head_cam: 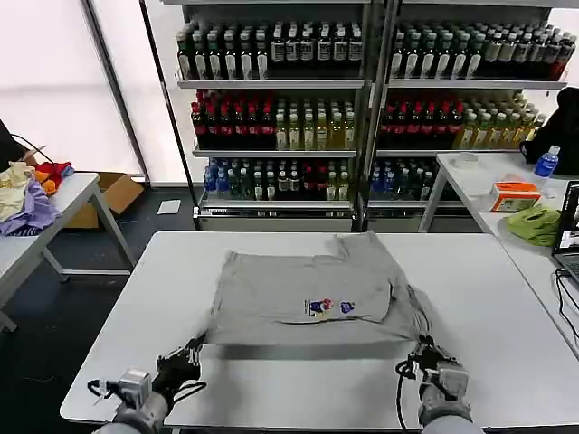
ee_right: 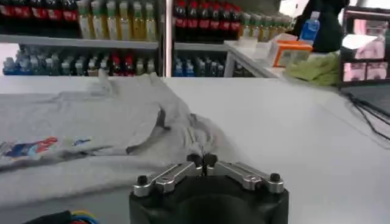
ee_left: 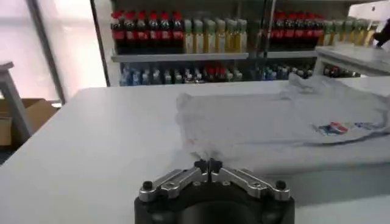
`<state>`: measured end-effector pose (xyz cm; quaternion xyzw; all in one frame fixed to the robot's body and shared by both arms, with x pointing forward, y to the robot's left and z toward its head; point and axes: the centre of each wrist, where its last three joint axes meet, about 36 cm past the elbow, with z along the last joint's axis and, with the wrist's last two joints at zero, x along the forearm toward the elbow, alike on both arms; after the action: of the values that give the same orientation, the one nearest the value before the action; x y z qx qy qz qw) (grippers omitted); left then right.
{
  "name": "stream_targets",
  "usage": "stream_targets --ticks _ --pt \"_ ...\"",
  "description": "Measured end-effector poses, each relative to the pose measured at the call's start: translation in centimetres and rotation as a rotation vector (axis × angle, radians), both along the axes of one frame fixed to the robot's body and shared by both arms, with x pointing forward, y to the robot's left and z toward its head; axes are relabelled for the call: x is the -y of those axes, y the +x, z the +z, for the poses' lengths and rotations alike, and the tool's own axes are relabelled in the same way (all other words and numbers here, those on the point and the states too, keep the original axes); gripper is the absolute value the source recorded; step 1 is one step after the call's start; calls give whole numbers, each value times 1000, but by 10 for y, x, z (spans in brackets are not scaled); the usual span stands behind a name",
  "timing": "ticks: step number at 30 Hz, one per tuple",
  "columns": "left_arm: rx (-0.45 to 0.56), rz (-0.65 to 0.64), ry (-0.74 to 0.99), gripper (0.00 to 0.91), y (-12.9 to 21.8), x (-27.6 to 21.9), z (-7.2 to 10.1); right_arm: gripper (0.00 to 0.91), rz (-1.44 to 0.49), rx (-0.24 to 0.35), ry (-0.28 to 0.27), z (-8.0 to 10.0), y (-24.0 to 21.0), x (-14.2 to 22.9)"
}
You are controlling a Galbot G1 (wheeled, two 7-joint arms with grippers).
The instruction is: Fold and organize the clothes.
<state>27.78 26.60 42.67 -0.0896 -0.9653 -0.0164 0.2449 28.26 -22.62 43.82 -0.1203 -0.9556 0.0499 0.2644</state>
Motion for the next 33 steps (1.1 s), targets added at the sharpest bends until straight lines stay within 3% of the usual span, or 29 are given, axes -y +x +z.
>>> stream_targets --ticks 10,11,12,13,14,16,18,19,26,33 --pt "-93 11 9 10 -49 9 -14 0 -8 -78 -13 -7 -35 -5" --pt "-98 15 12 10 -52 10 -14 91 -7 -83 -14 -7 -37 -5" --pt "-101 17 13 10 -54 10 -14 91 -6 -88 -15 -7 -39 -5" --pt "-102 20 13 10 -55 10 -14 736 -5 -93 -16 -6 -42 -6" --pt "-104 22 12 10 -57 11 -14 907 -4 -97 -18 -5 -44 -6" --pt "-111 25 11 20 -61 13 -13 907 -4 -105 -21 -3 -49 -6" --pt "-117 28 7 564 -66 15 -12 907 -4 -110 -22 0 -53 -7" --pt "-119 29 5 907 -67 17 -10 907 -4 -109 -22 3 -55 -8" --pt "-81 41 -25 907 -67 22 7 907 -12 -43 -1 30 -58 -9" --pt "35 38 -67 907 -52 17 46 907 -34 86 11 56 -39 3"
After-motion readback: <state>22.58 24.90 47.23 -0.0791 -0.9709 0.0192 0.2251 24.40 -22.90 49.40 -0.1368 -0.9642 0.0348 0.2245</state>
